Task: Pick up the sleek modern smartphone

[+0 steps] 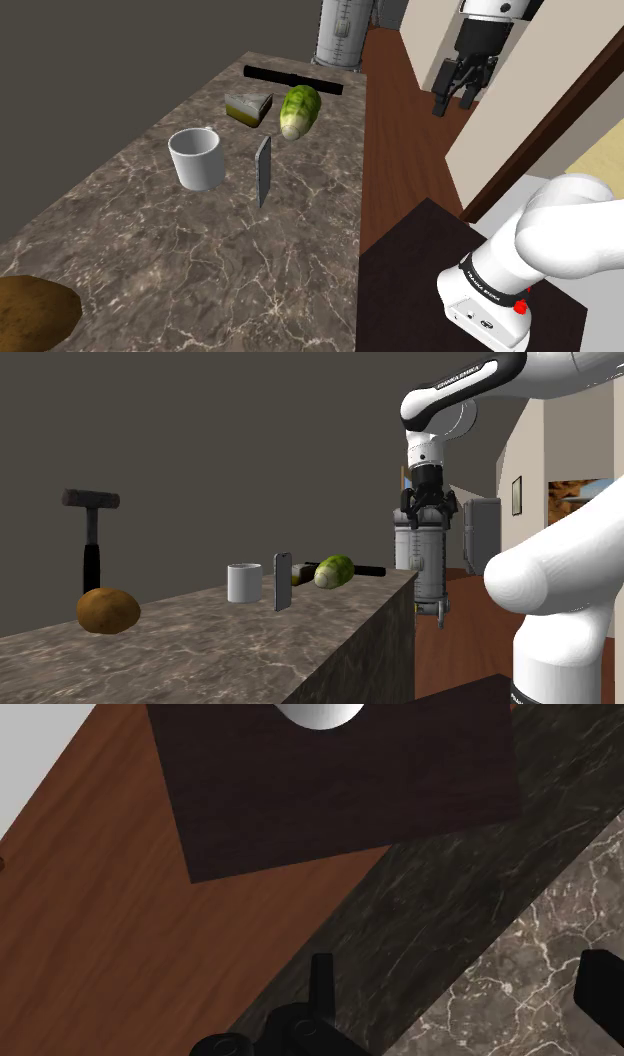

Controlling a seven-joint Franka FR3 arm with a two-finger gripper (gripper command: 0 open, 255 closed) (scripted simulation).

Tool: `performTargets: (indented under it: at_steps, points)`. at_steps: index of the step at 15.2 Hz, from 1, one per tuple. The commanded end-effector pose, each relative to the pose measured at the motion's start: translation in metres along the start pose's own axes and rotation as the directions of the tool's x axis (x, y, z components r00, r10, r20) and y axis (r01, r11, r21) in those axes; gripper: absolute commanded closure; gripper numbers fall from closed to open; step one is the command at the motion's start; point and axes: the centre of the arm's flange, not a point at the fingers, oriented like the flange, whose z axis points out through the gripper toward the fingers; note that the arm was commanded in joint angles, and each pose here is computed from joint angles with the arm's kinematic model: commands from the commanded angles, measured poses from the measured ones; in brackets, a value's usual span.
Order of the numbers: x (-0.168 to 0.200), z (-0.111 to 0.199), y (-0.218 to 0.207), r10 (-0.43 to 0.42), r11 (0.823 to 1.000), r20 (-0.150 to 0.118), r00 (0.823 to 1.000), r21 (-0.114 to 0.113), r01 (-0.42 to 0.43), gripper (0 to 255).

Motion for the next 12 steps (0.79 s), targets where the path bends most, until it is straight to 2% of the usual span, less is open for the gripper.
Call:
performTargets:
  at_steps: [1,6,12]
  points:
    - [0.000,0.000,0.000,0.000,1.000,0.000,1.000,0.000,0.000,0]
    - [0.032,0.005,-0.057,-0.096,0.995,-0.021,0.995,-0.009,0.096,0]
    - [0.062,0.011,-0.129,-0.209,0.978,-0.044,0.977,-0.023,0.209,0]
